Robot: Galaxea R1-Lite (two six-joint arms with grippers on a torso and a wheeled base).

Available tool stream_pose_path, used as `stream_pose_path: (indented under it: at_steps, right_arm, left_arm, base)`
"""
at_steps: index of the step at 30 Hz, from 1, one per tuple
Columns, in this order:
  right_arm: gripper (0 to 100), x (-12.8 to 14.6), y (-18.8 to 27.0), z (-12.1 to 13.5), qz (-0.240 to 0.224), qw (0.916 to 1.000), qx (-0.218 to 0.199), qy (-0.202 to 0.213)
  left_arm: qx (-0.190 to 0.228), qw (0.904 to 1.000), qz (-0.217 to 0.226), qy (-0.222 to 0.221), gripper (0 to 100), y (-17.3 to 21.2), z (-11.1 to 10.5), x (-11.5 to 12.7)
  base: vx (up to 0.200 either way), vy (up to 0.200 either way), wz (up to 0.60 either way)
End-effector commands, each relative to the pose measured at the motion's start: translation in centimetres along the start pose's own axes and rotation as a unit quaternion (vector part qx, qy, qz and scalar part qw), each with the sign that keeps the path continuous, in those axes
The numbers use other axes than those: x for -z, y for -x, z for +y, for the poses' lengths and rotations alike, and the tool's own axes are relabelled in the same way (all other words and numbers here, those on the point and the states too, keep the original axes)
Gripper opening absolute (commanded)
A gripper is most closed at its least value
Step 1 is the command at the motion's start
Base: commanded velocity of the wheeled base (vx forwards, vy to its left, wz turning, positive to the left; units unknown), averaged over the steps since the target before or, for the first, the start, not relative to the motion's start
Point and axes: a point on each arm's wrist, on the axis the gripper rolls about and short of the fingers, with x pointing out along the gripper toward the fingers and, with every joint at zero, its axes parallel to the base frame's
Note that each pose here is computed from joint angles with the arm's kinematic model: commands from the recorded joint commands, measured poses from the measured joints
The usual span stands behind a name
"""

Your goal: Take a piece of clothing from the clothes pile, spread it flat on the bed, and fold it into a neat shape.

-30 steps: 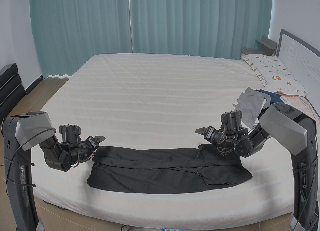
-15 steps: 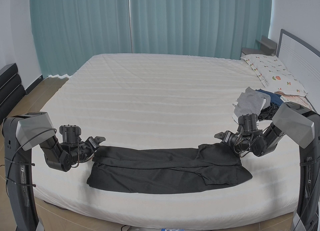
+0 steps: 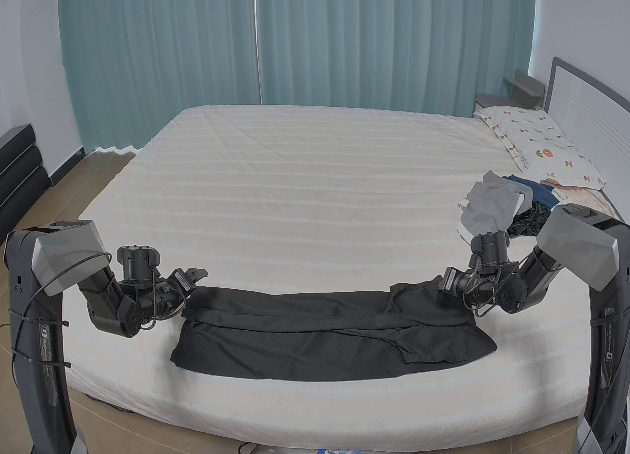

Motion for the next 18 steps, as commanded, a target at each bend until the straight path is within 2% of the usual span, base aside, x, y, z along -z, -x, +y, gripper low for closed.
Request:
stream_pose_path:
  at_steps: [1,12,13,18]
  right_arm:
    - [0,-0.1,0.2,-0.5,0.0,1.0,0.005,-0.003]
    - [0,-0.2,0.5,-1.4,0.0,0.9998,0.019,-0.011]
    - [100,0.0,0.6,-1.5,0.004,0.9997,0.02,-0.011]
    - [100,-0.8,1.3,-1.1,-0.009,0.9997,0.012,-0.018]
  left_arm:
    - [0.0,1.0,0.0,0.001,100,0.0,0.0,0.0]
    - [0.0,1.0,0.001,0.0,100,0.0,0.0,0.0]
    - [0.001,1.0,-0.001,0.0,100,0.0,0.0,-0.1]
    - [0.001,1.0,-0.001,0.0,100,0.0,0.0,-0.1]
  base:
    - [0.0,0.0,0.0]
    - [0.0,0.0,0.0]
    - [0.0,0.0,0.0]
    - [0.0,0.0,0.0]
